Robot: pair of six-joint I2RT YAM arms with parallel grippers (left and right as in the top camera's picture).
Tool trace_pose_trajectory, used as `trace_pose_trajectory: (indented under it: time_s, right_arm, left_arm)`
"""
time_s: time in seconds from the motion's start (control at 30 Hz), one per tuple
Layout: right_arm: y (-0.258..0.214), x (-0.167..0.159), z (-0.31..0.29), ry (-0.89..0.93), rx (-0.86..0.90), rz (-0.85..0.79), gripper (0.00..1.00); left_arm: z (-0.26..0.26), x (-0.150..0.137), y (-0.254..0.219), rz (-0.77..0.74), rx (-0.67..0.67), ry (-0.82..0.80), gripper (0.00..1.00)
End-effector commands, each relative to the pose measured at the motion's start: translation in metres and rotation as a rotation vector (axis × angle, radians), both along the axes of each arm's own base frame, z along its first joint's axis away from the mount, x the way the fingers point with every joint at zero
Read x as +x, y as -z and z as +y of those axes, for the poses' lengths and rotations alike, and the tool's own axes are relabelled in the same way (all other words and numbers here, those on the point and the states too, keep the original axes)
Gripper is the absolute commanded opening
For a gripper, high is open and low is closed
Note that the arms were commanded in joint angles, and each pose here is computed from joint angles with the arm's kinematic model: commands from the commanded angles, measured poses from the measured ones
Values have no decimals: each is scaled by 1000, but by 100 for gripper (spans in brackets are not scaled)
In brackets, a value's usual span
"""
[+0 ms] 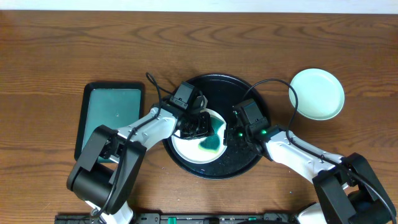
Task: Clean dirty plates on tray and stack at the side
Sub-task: 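Scrub the white plate's green smears with the sponge in the left gripper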
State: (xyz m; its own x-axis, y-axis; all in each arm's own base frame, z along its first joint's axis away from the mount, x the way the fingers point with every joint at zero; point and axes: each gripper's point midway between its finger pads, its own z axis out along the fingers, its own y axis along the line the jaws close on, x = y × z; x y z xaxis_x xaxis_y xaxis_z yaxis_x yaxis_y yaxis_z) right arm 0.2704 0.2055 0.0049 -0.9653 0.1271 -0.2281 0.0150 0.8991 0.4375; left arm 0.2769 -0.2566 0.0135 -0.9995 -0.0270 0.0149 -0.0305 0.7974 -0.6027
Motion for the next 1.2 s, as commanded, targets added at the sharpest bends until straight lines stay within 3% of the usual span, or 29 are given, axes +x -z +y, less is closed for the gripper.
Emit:
trace_pose_trajectory:
  time_s: [0.0,0.1,0.27,0.57,0.83,1.17]
  right_arm:
    - [-7,-6,18,-65,65,5,1]
    - [-7,-6,18,-65,65,6,1]
    - [-7,-6,17,-64,65,5,1]
    - [-6,-6,16,-55,60,8,1]
    - [-6,-6,16,-54,59,8,2]
    - [-7,-5,17,-54,62,5,1]
  left_arm:
    - [47,13,34,-35,255,-125,7]
    - [104,32,39,-75,484,-238,7]
    - [164,46,30,-112,727,-314,6]
    - [211,30,14,-78,986,-307,7]
    - [216,1,12,21,1037,-244,7]
    - [142,0,23,-38,822,-72,7]
